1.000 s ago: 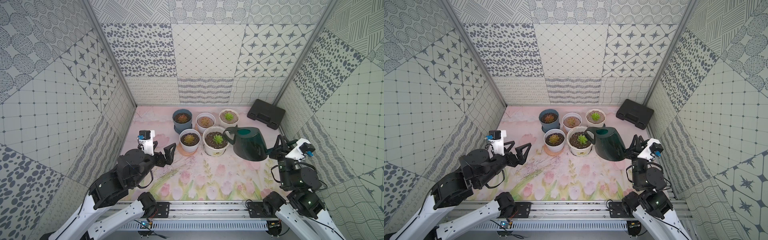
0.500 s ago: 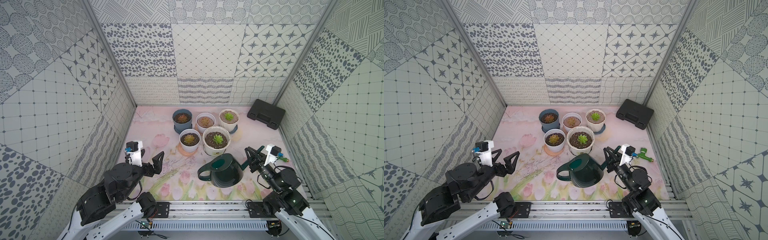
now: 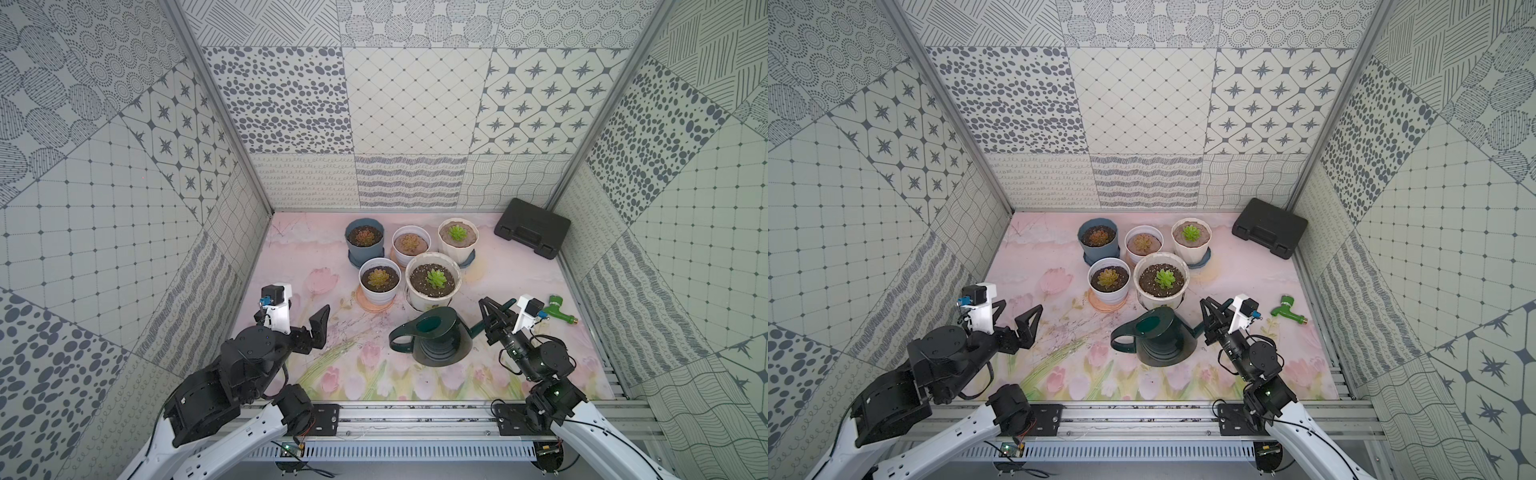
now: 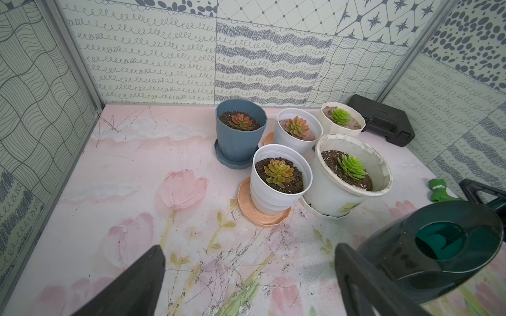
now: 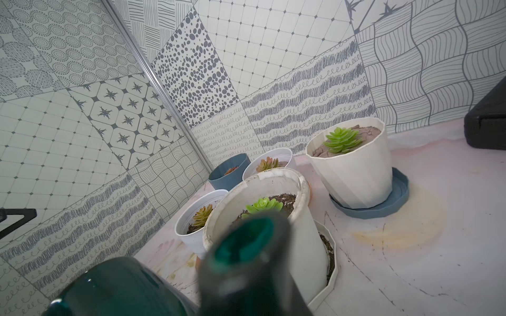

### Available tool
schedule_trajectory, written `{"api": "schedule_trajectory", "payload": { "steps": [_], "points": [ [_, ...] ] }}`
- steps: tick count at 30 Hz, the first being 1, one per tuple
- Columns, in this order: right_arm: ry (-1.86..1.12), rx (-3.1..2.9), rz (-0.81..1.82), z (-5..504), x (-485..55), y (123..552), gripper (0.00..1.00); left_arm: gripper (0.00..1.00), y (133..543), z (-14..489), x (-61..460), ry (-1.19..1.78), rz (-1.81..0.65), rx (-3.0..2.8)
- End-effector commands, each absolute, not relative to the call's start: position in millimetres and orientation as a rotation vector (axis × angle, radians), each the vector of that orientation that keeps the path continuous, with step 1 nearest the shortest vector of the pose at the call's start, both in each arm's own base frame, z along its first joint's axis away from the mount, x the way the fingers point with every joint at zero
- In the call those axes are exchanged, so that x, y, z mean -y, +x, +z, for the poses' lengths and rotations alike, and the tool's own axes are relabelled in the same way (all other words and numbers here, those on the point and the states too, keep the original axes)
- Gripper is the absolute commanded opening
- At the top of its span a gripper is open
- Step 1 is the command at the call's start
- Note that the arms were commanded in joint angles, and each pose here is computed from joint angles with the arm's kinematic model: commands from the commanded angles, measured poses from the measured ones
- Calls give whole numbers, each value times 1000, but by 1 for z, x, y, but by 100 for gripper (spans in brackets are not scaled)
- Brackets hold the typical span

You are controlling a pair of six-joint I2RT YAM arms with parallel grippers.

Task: Water the succulent around the soil edge
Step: Place the watering can at the center of the board.

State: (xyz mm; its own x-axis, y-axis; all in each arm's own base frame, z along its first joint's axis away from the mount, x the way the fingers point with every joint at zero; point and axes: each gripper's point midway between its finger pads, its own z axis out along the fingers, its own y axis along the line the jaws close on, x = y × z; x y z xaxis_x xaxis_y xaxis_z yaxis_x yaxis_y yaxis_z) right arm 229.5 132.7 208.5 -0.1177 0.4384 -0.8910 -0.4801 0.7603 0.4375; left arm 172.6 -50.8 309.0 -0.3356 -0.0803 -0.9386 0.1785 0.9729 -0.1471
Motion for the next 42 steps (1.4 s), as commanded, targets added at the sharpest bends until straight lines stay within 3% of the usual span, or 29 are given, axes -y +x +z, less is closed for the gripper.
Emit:
{"api": "schedule_trajectory", "payload": {
  "steps": [1,8,15,18,21,22,25,33,42],
  "points": [
    [-48,-1431,746,213,-129,231,2,99,178,316,46,45,-229,-1866],
    [-51,-1453,682,206,-130,245,6,99,180,314,52,52,-253,-1872],
    [-101,-1525,673,181,-143,258,19,99,180,311,53,52,-255,-1883],
    [-134,-1543,696,180,-147,250,33,99,179,311,52,48,-261,-1883],
    [-114,-1631,647,168,-136,244,74,99,178,309,52,57,-261,-1883],
    [-96,-1669,611,161,-128,242,81,99,178,308,52,59,-259,-1882],
    [-3,-1744,580,149,-110,233,96,100,177,308,51,61,-258,-1880],
    [361,-1871,493,165,-60,216,97,99,178,308,54,55,-277,-1884],
    [376,-1681,70,307,5,208,97,99,196,329,63,-22,-294,-1850]
  ]
}}
